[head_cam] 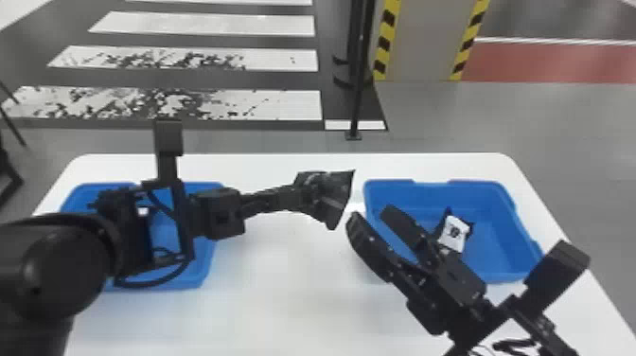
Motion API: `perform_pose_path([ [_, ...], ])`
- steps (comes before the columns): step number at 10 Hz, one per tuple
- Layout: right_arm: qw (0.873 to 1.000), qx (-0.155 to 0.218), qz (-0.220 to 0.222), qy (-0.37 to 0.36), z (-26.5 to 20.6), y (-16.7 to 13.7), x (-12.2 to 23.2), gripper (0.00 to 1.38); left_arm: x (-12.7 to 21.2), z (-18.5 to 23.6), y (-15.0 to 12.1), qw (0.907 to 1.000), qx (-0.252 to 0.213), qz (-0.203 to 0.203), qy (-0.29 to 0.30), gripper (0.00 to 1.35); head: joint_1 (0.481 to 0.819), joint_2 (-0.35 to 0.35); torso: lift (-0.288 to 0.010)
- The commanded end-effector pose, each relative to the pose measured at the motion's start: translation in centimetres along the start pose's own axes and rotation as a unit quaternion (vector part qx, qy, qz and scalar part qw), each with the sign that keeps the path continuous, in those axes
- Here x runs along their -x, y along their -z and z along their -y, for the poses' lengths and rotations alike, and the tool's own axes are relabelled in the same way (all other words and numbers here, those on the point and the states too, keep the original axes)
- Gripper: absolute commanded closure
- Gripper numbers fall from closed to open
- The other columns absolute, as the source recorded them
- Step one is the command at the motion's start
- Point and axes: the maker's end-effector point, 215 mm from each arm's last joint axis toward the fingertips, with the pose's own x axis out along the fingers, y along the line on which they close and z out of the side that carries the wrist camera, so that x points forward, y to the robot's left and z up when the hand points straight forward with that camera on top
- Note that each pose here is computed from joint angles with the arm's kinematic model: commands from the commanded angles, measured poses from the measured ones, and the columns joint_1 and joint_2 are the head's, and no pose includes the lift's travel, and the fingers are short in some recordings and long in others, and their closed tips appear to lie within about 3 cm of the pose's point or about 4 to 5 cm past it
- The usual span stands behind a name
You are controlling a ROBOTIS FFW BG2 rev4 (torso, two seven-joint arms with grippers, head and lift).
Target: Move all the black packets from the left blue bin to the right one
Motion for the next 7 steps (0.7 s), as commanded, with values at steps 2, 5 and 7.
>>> perform_pose_path([
  [2, 1.0, -0.005, -0.002, -0.021, -1.3, 0.2, -1.4, 0.42, -1.8, 1.9, 0.8, 0.9996, 0.002, -0.01, 0.026, 1.2, 0.695, -0.032, -0.139],
  [5, 1.0, -0.002, -0.016, -0.022, -1.1, 0.9, -2.0, 1.06, -2.9, 3.7, 1.5, 0.9986, 0.005, -0.015, 0.05, 1.2, 0.695, -0.053, -0.139],
  [7, 0.999, 0.019, -0.025, -0.014, -1.0, 0.5, -1.6, 1.29, -2.7, 3.4, 1.2, 0.9988, 0.005, -0.011, 0.047, 1.2, 0.695, -0.059, -0.139],
])
